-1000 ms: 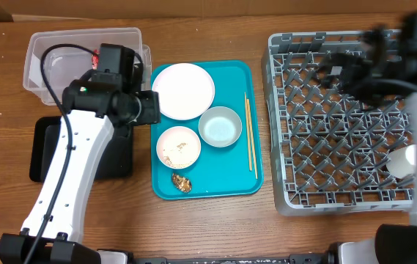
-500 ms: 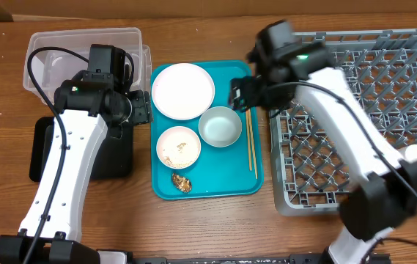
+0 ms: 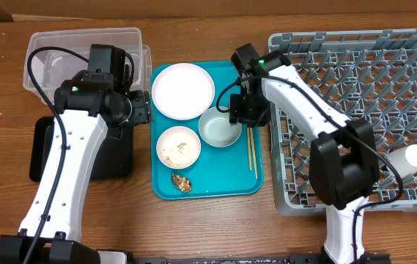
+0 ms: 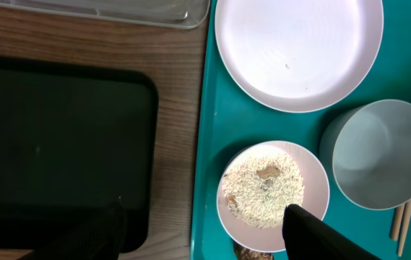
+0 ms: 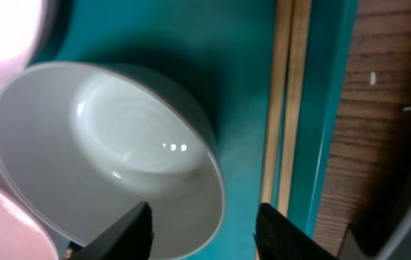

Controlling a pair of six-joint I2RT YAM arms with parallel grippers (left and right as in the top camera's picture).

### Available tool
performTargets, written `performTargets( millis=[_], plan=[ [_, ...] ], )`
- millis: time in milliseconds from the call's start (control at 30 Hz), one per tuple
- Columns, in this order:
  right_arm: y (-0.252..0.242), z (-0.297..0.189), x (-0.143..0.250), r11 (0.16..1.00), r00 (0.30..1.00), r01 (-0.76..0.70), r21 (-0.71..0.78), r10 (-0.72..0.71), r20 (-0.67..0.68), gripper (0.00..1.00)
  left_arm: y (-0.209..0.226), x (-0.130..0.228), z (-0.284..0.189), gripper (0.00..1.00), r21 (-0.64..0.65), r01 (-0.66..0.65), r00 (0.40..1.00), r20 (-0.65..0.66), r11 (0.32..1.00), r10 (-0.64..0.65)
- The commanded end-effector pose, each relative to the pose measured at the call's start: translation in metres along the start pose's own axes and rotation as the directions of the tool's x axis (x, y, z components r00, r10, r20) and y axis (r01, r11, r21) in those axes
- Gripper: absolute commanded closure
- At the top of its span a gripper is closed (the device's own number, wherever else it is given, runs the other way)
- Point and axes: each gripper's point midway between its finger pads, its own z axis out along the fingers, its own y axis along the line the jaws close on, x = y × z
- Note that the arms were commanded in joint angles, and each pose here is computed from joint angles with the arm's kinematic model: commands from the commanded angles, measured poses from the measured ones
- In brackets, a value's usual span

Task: Sort waste into correct bins and load items into the dishwasher
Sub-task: 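Reach the right gripper to the grey bowl and grasp its rim, then lift the grey bowl and carry it over the rack with the right gripper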

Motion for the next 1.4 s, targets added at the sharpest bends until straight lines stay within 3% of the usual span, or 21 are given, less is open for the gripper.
performTargets(
  millis=[0, 200, 467, 667, 800, 933, 1033, 1233, 1367],
  plan=[
    [-0.006, 0.011, 0.0, 1.0, 1.0, -0.016, 0.02, 0.016, -0.014, 0.57, 0.002, -0.002, -0.001, 0.28, -0.016, 0.01, 1.0, 0.008, 1.0, -0.01],
    [-0.012, 0.027, 0.006, 0.999, 0.999, -0.02, 0.028, 0.021, -0.033, 0.66, 0.003, -0.002, -0.001, 0.28, -0.016, 0.01, 1.0, 0.008, 1.0, -0.01],
    [-0.012, 0.027, 0.007, 0.999, 0.999, -0.02, 0.03, 0.021, -0.036, 0.96, 0.002, -0.002, -0.001, 0.28, -0.016, 0.01, 1.0, 0.008, 1.0, -0.01],
    [-0.01, 0.008, 0.004, 0.999, 1.0, -0.018, 0.027, 0.019, -0.022, 0.96, 0.002, -0.003, -0.001, 0.27, -0.015, 0.01, 1.0, 0.01, 1.0, -0.01],
    [-0.008, -0.036, -0.012, 1.0, 0.996, -0.015, 0.026, 0.012, 0.087, 0.96, 0.002, -0.003, -0.001, 0.26, -0.014, 0.01, 1.0, 0.013, 1.0, -0.01],
    [-0.013, -0.124, -0.032, 0.998, 0.947, 0.02, 0.054, -0.036, 0.319, 0.96, 0.002, -0.004, -0.001, 0.26, -0.013, 0.01, 1.0, 0.015, 1.0, -0.01],
    [-0.036, -0.203, -0.045, 0.994, 0.845, -0.045, 0.103, -0.017, 0.535, 0.96, 0.001, -0.006, -0.001, 0.26, -0.011, 0.01, 1.0, 0.023, 1.0, -0.01],
    [-0.102, -0.285, -0.055, 0.943, 0.656, -0.272, 0.194, 0.034, 0.754, 0.96, 0.001, -0.008, -0.001, 0.24, -0.009, 0.01, 0.999, 0.03, 1.0, -0.009],
    [-0.144, -0.299, -0.055, 0.892, 0.634, -0.365, 0.266, 0.029, 0.773, 0.96, 0.0, -0.01, -0.001, 0.23, -0.007, 0.01, 0.999, 0.038, 1.0, -0.01]
  ],
)
